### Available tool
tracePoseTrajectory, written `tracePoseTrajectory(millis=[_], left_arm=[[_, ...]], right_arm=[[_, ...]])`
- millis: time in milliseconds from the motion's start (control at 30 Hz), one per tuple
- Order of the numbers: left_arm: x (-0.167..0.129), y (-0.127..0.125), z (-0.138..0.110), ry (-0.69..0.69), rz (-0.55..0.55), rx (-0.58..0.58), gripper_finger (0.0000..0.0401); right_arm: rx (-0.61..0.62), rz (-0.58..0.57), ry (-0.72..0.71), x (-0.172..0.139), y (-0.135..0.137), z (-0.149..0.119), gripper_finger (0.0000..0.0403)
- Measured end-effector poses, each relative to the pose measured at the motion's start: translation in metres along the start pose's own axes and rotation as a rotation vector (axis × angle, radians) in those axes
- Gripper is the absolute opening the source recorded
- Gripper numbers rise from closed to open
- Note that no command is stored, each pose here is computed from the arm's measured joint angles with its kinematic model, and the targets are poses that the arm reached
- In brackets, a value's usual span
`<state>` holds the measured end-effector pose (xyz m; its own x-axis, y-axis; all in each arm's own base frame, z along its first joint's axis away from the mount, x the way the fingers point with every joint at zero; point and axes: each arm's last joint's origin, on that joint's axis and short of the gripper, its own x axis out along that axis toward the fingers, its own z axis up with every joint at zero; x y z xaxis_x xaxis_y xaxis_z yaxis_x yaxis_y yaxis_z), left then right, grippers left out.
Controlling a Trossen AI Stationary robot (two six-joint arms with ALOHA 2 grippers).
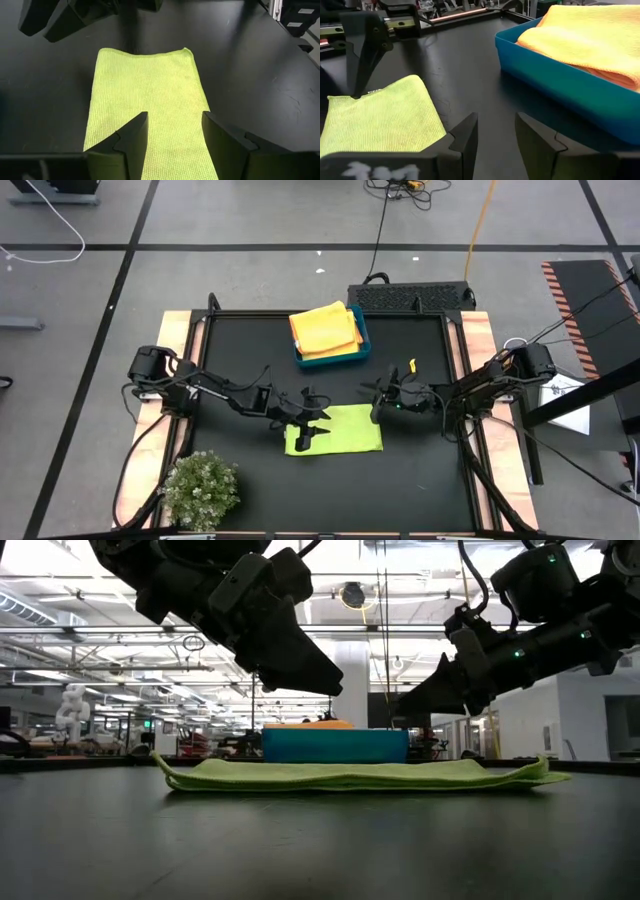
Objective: Fold microfiber towels
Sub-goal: Fold the green microfiber towel
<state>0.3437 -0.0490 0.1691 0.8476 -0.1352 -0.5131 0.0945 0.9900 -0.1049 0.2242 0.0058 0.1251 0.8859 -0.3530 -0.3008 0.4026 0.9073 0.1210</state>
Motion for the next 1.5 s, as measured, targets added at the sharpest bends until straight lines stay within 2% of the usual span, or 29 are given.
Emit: tracePoseTrajectory(millis=[1500], left_arm=[[0.0,-0.0042,-0.0001,-0.004,0.012,0.01,0.0186]], right_arm=[[0.024,0.033,0.008,-0.0006,0.0022,-0.0005,0.0123]])
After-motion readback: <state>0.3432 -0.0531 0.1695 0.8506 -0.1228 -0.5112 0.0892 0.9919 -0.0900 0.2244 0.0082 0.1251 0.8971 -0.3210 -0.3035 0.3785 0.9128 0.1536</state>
